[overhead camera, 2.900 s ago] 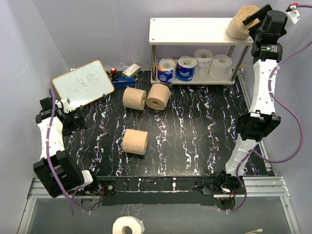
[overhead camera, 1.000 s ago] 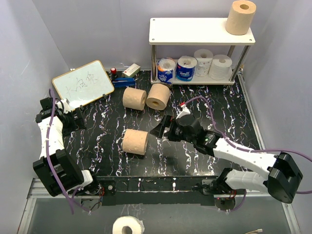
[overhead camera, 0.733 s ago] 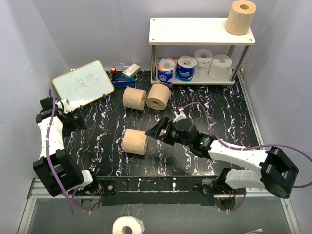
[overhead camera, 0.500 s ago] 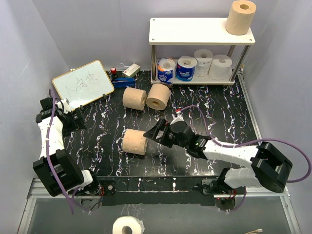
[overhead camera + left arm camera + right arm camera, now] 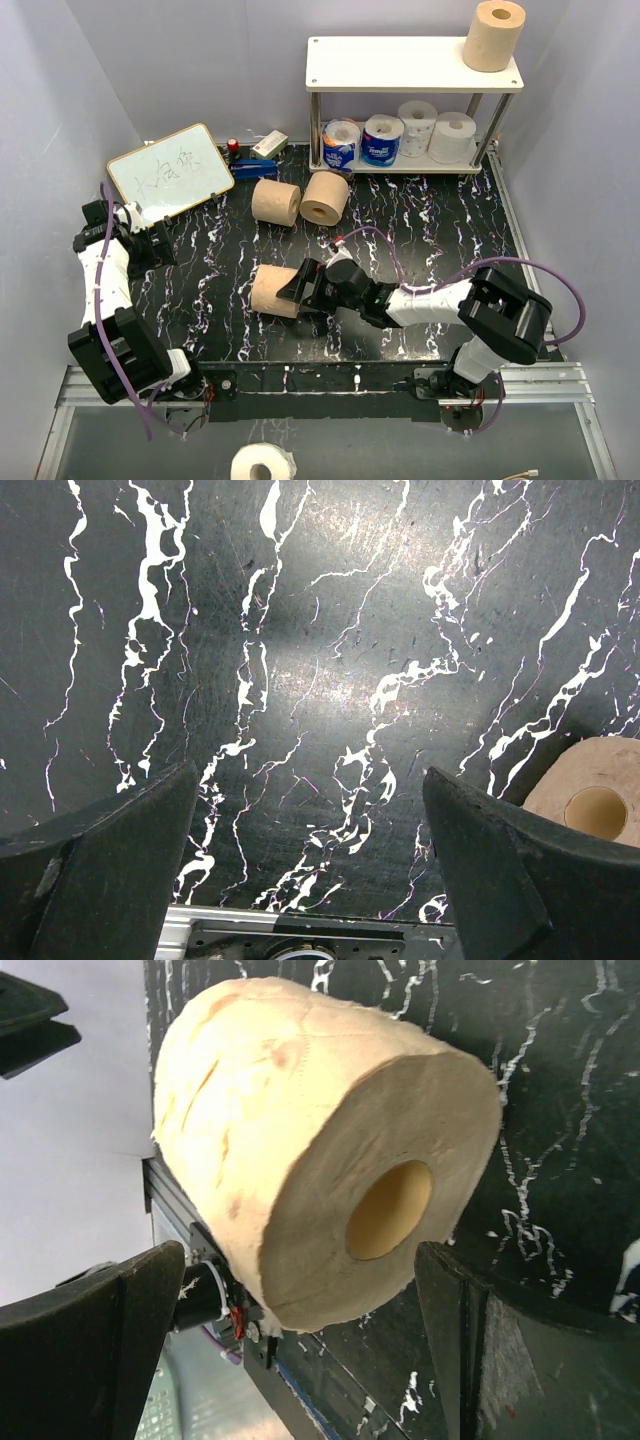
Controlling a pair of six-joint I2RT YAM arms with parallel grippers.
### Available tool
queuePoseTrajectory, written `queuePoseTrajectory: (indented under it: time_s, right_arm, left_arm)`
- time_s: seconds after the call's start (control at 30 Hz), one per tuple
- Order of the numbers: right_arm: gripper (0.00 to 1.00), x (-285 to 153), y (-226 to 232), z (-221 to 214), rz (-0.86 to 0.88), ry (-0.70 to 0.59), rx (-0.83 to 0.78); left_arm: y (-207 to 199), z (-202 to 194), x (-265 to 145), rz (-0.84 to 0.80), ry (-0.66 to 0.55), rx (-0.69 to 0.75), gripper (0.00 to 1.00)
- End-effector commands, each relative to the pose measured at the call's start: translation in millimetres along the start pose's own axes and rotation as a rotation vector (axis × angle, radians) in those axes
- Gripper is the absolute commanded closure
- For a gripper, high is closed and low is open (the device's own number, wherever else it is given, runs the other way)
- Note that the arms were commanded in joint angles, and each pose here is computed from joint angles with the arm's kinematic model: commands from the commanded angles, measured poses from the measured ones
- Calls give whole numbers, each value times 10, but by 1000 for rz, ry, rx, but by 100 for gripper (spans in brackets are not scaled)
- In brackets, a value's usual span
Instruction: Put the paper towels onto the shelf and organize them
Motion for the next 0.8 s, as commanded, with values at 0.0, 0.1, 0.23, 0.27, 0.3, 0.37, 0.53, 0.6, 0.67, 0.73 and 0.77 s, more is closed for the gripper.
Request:
queuePoseTrajectory:
  time_s: [0.0,0.1,0.23,0.27,0.3,0.37,0.53,0.6,0.67,0.73,0.77]
  right_arm:
    - [2,5,424,240,149,-93,-23]
    - [2,-5,426,266,146,-107,-34]
    - [4,-4,417,302,131,-122,-58]
    - [5,1,410,305,124,-125,-66]
    - [5,7,400,314,117,-129,-74]
    - [7,21,391,333,104,-137,-87]
    - [10,69,373,358,81,-144,-112]
    - [14,98,363,338,79,-135,-113]
    - [19,130,349,317,78,-124,-114]
    - [25,165,331,287,79,-111,-113]
    - [29,177,328,268,82,-104,-115]
  left_arm:
    - [-17,-10,-49,-13,-11,-1,7]
    - [-14,-13,-35,-12,-6,-2,7]
    - [-13,-11,-33,-12,-5,-2,7]
    - [-13,-11,-33,-12,-5,-2,7]
    - [-13,-14,-31,-12,-3,-2,7]
    - [-13,-14,-26,-12,-2,-2,7]
    - [-9,-18,-18,-11,2,-4,7]
    - [-8,-21,-16,-10,4,-5,7]
    - [-9,-17,-17,-11,3,-4,7]
    - [-9,-18,-15,-11,4,-4,7]
    - [-9,-13,-17,-11,2,-5,7]
Point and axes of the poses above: each gripper's point midway between its finger pads, its own x axis out along the fingers, its own y axis along the line the jaws close on, z = x × y, the point moved 3 cm from there along -x, back along the fingers, and after that the axes turned 11 degrees about -x, right-handed, at the moved point
